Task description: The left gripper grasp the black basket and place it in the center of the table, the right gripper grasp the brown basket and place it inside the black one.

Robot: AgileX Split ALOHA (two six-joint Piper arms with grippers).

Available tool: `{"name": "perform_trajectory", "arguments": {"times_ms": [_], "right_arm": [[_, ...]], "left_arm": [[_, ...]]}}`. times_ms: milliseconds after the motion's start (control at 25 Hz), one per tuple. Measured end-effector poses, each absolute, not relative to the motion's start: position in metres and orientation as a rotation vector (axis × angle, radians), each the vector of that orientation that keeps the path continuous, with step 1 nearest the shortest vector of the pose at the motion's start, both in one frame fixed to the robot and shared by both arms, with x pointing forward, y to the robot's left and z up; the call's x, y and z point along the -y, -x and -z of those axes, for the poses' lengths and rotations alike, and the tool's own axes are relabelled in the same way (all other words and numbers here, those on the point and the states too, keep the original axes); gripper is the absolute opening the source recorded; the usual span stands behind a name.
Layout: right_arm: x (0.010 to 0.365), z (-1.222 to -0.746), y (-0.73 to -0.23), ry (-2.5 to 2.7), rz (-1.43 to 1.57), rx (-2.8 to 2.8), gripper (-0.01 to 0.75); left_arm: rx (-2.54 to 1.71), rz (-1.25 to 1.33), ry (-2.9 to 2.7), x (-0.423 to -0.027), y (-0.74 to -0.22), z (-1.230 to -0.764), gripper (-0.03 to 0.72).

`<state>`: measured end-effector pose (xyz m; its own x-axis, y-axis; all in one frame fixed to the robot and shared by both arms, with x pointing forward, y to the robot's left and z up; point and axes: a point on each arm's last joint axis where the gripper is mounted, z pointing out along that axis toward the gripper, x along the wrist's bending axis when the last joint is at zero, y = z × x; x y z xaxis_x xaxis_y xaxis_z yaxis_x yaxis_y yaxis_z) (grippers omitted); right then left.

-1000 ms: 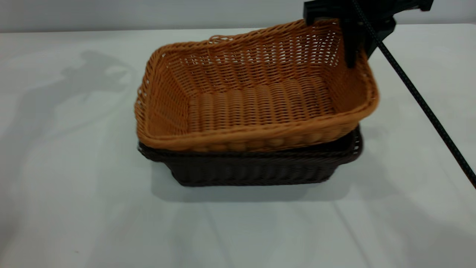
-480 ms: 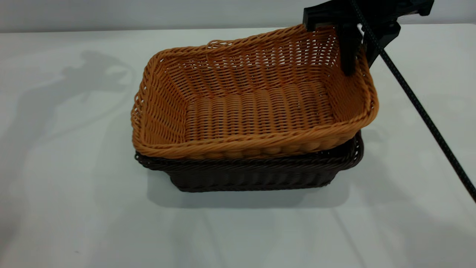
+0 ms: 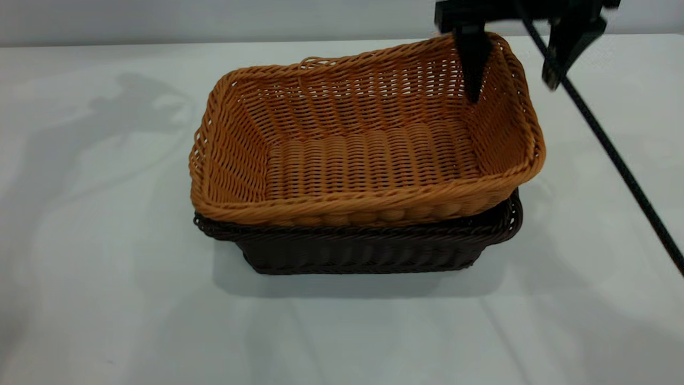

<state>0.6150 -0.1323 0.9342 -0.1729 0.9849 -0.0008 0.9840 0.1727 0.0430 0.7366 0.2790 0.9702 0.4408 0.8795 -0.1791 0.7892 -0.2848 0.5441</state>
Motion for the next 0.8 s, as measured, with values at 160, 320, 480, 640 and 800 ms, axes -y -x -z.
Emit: {"name": "perform_trajectory", "arguments": {"times_ms": [160,320,480,640,800], "right_arm": [[0.127,-0.968,-0.628,-1.926,-0.081,-2.417,0.585],[0.121,-1.009,-0.643,-1.824,-0.213,-2.423,0.571],[0.117,-1.054,-0.652,-1.695,-0.391,-2.397,0.571],[0.123,-1.110,-0.638,-1.589,-0.540,-2.352,0.571],[0.138,-1.176,-0.601,-1.510,-0.712,-2.276,0.570]], "left_arm": [[-1.374,-0.204,-2.074,-0.276,-0.741,-0.983,0.393],[-1.328,-0.184,-2.076,-0.273,-0.740,-1.004,0.393],[-1.317,-0.191,-2.062,-0.272,-0.733,-1.039,0.393],[-1.344,-0.244,-2.059,-0.275,-0.714,-1.084,0.393],[-1.421,-0.314,-2.055,-0.280,-0.679,-1.138,0.393]]}}
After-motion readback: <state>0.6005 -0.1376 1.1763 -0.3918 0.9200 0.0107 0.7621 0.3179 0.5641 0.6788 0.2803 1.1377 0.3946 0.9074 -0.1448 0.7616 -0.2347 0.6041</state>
